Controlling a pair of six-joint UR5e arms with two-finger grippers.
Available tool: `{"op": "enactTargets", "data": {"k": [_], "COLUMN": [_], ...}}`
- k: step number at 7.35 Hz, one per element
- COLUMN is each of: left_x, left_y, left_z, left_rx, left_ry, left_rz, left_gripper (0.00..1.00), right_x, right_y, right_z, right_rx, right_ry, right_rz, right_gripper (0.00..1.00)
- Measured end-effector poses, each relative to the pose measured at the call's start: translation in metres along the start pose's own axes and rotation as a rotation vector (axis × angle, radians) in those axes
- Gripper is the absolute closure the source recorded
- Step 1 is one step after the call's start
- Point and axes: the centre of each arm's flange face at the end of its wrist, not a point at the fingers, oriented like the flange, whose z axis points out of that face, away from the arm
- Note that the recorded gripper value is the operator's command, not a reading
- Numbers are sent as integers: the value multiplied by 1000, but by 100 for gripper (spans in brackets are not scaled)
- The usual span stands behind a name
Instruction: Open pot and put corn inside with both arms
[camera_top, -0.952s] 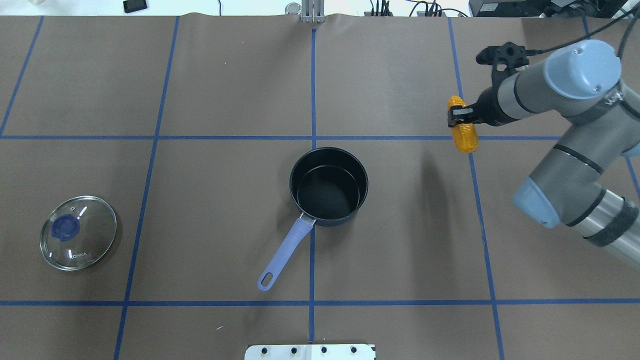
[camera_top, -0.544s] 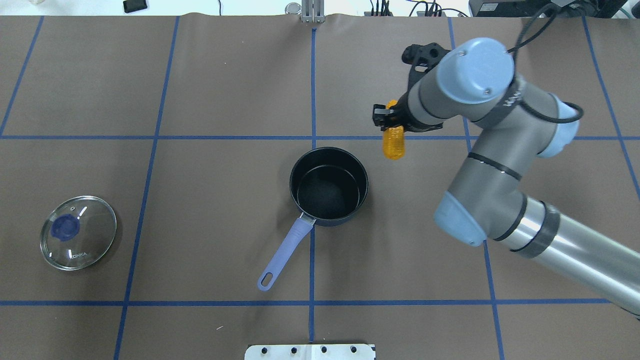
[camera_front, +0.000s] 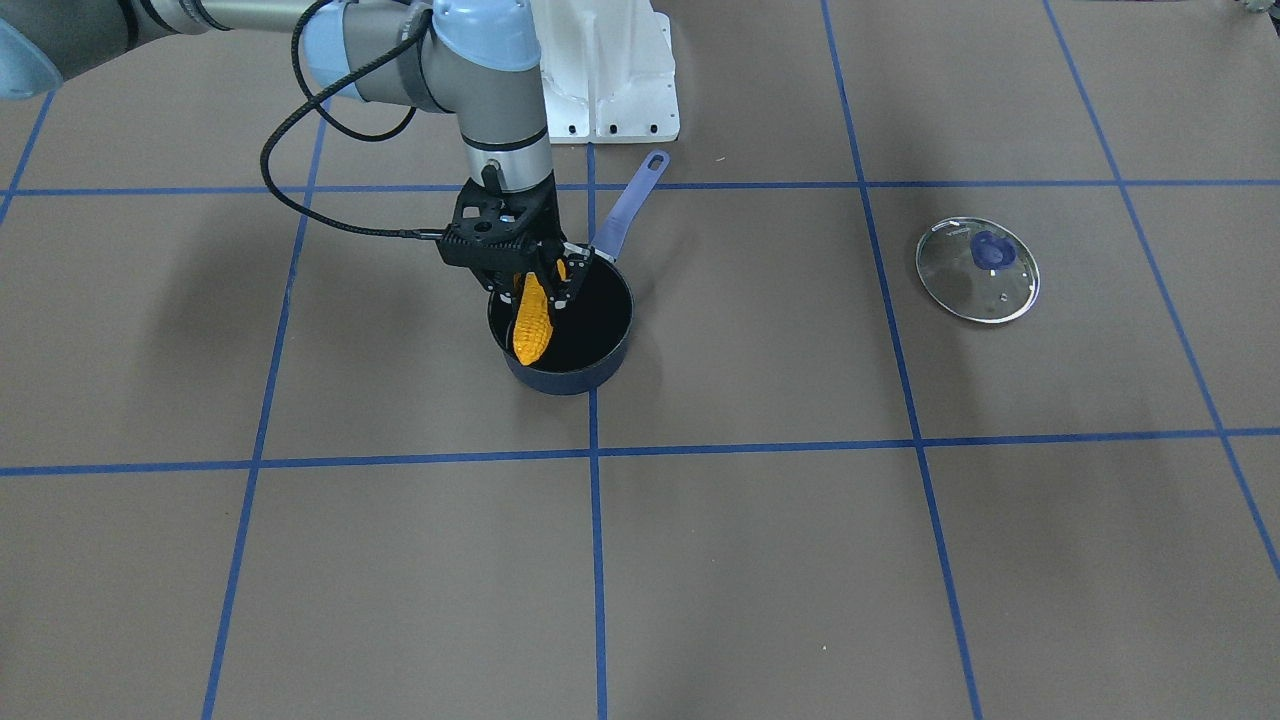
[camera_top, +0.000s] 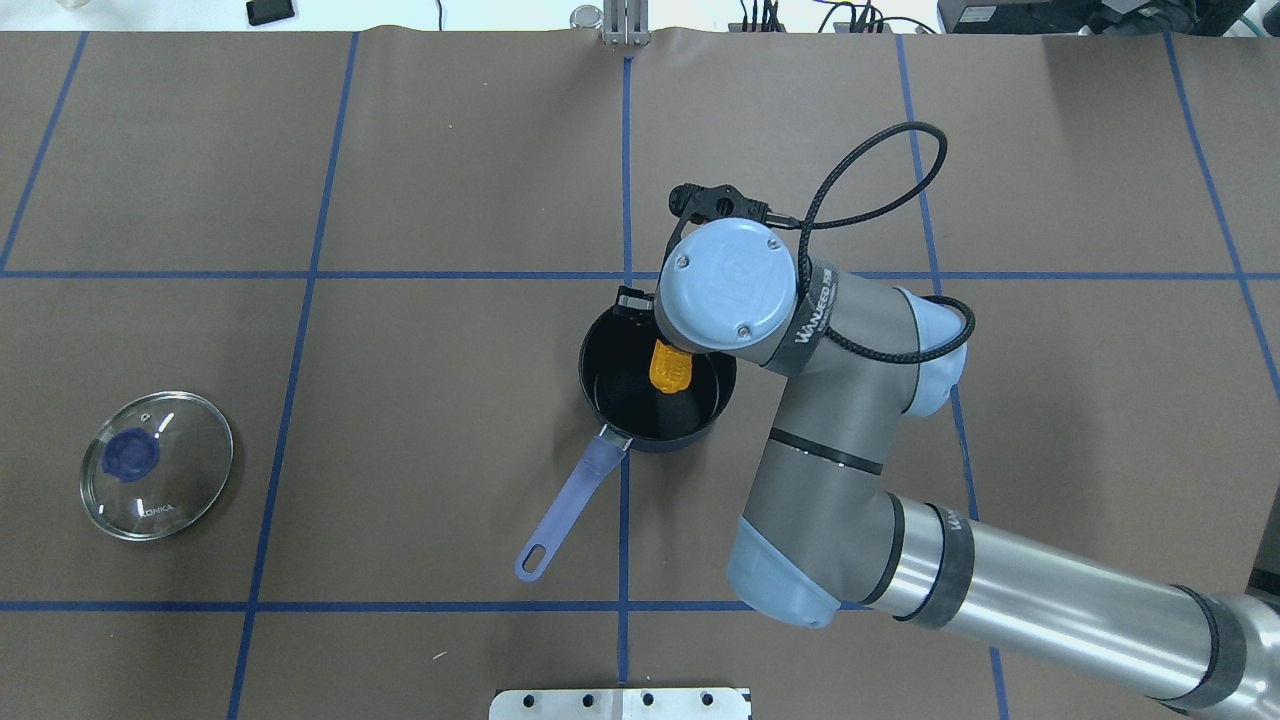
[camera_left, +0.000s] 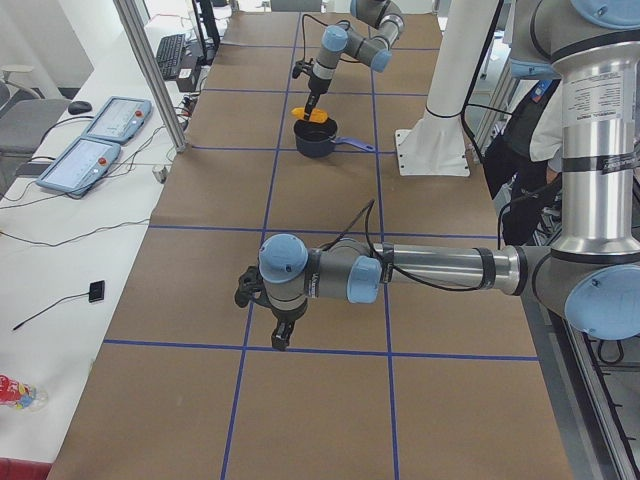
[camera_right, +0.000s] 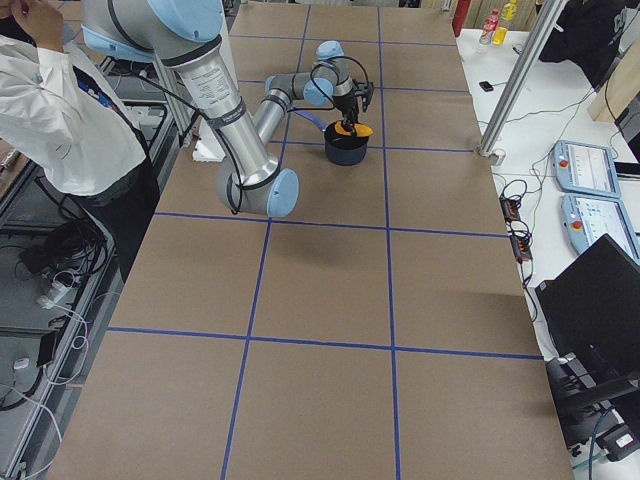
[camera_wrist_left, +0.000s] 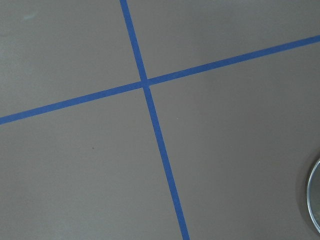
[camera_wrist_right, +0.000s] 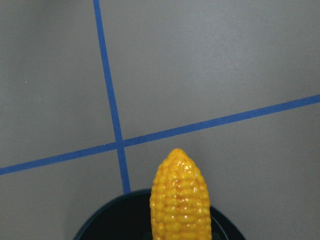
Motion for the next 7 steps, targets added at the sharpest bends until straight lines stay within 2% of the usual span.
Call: {"op": "enactTargets", "data": {"k": [2,4,5,7], "left_x": [-1,-3,-4,-5], "left_y": [2,3,3,4], "left_z": [1,4,5,5], "left_rx": [-3,-8,-10,-10], "left_ry": [1,1,2,2], "left_rz": [-3,-7,-9,-9], "left_gripper": [2,2,2,2], "right_x": [-4,-4,-2,-3], "right_y": [19,27,28,27], "right_z": [12,18,20,17], "right_rx": [-2,-5,-1,4], "right_ry": [17,27,31,25], "right_rz": [-10,-16,-17,-22], "right_gripper": [32,16,3,0]}}
